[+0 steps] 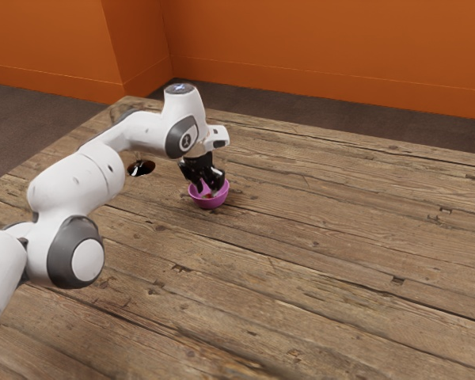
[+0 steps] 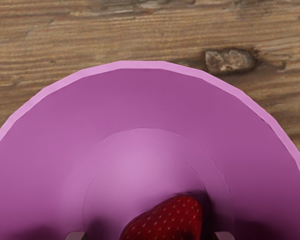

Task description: Take strawberry from the bowl

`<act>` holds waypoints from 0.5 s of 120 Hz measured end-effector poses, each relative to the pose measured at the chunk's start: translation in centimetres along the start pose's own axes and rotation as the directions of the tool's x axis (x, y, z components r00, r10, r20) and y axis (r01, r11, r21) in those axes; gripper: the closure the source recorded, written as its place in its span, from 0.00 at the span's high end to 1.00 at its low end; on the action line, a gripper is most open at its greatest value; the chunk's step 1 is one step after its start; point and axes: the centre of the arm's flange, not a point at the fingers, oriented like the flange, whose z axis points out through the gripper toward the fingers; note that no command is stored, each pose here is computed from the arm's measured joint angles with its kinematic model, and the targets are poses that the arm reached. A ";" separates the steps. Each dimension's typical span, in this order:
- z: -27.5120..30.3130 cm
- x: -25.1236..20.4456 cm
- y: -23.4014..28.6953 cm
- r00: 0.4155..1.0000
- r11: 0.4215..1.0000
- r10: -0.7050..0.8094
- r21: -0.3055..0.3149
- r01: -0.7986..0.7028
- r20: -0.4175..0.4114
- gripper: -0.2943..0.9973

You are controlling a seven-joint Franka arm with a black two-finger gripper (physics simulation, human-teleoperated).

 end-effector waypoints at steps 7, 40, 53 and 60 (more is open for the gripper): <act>0.5 -0.1 0.0 1.000 1.000 0.001 0.000 -0.001 0.003 0.48; 1.4 -0.2 0.1 1.000 1.000 0.006 0.001 -0.006 0.002 0.42; 1.4 -0.1 0.1 1.000 1.000 0.008 0.004 -0.008 0.001 0.33; 1.3 -0.1 0.1 1.000 1.000 0.008 0.007 -0.008 -0.001 0.29</act>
